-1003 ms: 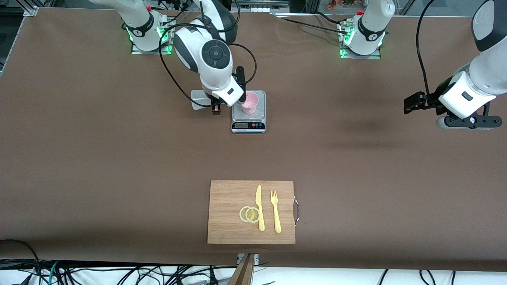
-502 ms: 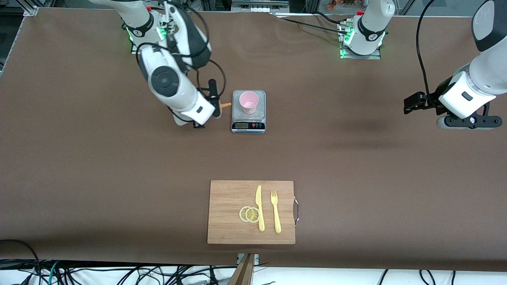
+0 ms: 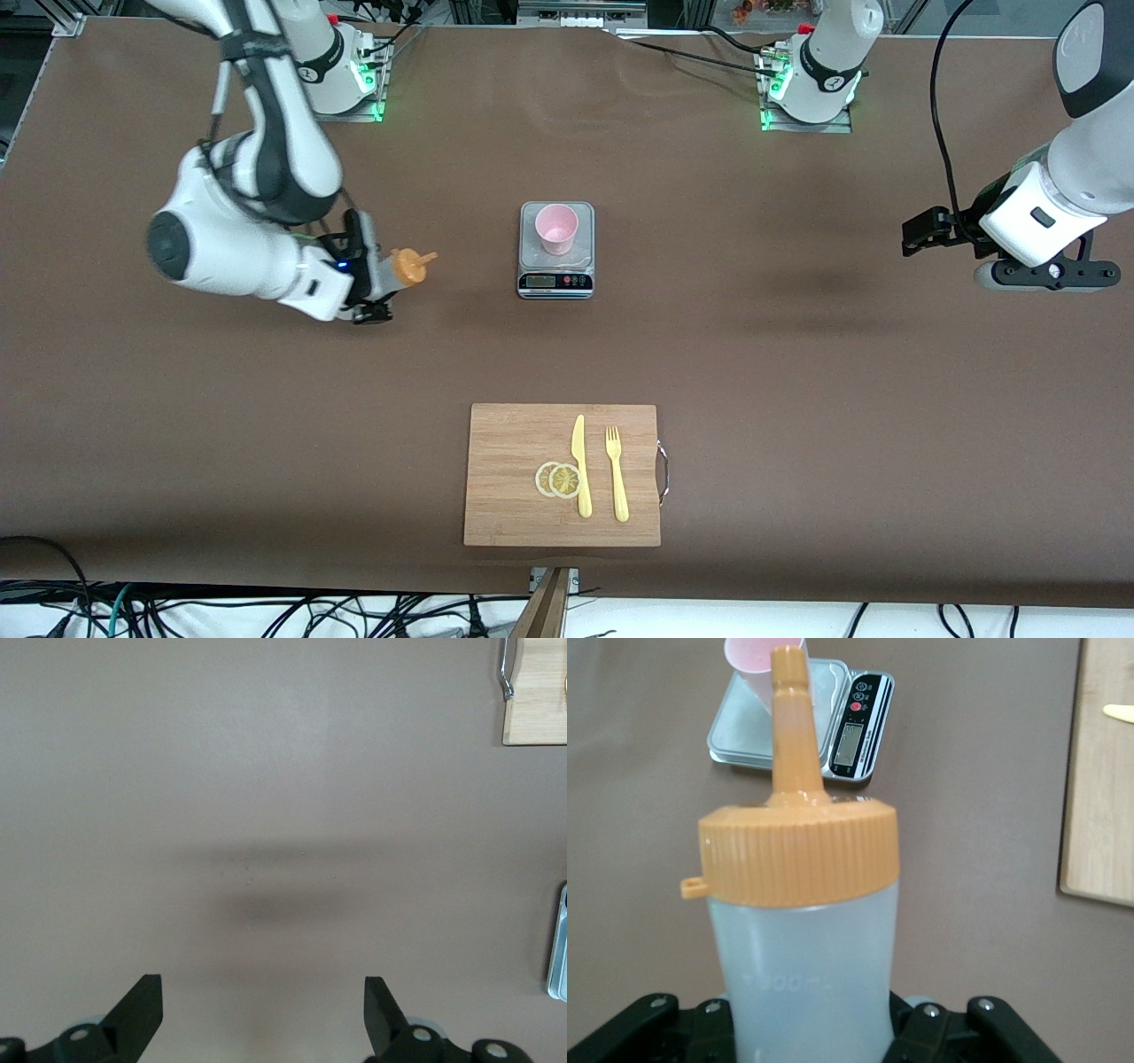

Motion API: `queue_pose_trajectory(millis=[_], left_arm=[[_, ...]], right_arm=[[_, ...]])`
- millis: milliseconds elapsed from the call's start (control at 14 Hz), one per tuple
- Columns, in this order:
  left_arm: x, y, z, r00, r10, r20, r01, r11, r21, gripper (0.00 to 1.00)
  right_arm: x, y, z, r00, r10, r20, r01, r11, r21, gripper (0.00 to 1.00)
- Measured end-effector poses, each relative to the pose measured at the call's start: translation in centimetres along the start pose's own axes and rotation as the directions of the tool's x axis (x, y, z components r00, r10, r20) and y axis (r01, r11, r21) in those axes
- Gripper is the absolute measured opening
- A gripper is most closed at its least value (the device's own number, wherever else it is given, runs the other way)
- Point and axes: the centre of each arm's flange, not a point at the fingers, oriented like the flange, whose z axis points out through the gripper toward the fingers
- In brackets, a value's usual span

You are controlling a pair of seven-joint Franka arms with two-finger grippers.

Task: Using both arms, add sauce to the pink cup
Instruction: 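Lift the squeeze bottle away from the cup with the right gripper, then lower the squeeze bottle onto the table with the right gripper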

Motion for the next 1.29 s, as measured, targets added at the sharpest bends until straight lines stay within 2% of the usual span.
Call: queue_pose_trajectory(millis=[215,502,788,1003,1290], left_arm=[[0.0,0.0,0.0,1.0,0.0,0.0,0.0,1.0,0.0,1.0],[0.0,0.0,0.0,1.0,0.0,0.001,0.0,1.0,0.0,1.0],[0.0,0.0,0.0,1.0,0.0,0.001,0.0,1.0,0.0,1.0],[0.0,0.0,0.1,1.0,0.001,0.001,-0.001,1.0,0.0,1.0],[0.0,0.0,0.1,1.0,0.001,0.002,-0.001,1.0,0.0,1.0]], right_arm=[[-7.5,-0.8,-0.8,0.984,-0.038,-0.176,0.039,0.999,0.002,0.27],[-16.1,-2.8,0.0,0.928,-0.07,-0.367,0.068,0.998,-0.02,0.27],[-22.0,-5.3,0.2,0.874,-0.055,-0.483,0.045,0.998,-0.033,0.27],[-25.1,-6.7,1.5,0.812,-0.057,-0.581,0.028,0.998,-0.06,0.27],[-27.3,-7.7,4.3,0.734,-0.051,-0.677,0.004,0.997,-0.071,0.27]])
